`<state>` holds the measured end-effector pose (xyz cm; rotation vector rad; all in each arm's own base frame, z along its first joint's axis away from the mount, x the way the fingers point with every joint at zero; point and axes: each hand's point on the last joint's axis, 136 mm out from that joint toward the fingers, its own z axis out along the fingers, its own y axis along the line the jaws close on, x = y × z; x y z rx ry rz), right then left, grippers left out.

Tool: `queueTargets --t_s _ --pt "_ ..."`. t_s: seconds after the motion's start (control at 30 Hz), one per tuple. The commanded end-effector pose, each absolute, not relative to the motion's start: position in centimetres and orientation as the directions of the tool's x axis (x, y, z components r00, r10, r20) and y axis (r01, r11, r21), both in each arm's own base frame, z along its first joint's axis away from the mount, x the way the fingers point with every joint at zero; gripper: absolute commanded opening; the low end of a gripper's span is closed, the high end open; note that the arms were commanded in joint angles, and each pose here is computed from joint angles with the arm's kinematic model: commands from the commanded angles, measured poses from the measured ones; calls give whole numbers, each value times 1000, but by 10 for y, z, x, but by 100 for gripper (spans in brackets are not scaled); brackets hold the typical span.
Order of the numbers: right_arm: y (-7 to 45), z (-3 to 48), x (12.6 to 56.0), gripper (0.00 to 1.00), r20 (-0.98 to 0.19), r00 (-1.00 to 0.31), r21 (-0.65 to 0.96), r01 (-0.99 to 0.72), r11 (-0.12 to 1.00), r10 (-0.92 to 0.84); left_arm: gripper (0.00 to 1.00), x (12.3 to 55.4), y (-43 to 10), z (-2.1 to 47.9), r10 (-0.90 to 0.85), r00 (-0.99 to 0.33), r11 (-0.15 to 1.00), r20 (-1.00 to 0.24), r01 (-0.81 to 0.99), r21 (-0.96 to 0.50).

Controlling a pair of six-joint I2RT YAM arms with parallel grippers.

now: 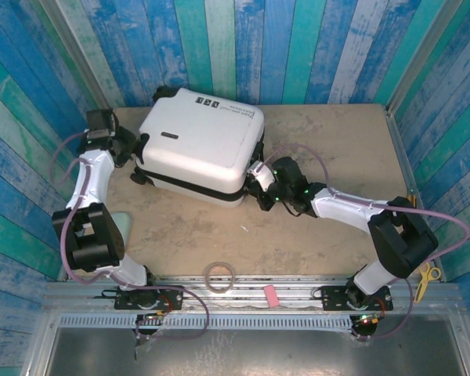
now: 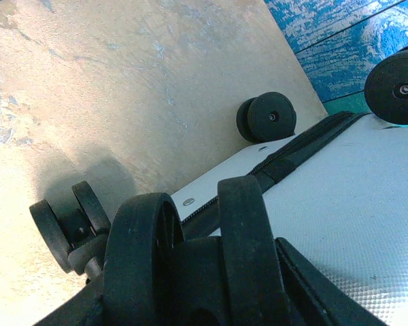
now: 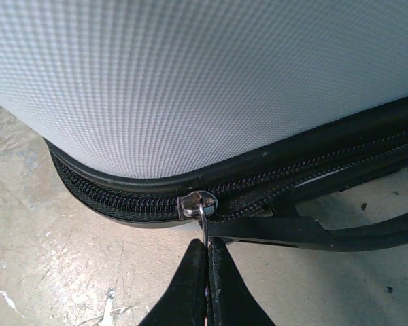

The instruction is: Pack the luggage

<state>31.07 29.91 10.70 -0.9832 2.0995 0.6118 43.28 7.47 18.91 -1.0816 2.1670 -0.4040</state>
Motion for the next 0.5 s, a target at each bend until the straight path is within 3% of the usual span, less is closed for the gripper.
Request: queueTargets --t_s 0.0,0.47 --pt "272 129 374 0 -828 -444 60 -677 733 -342 0 381 89 122 -583 -696 804 -419 -568 -176" --pt "239 122 424 0 -826 -508 140 -601 787 -242 0 379 92 119 -576 -702 807 -420 -569 -156"
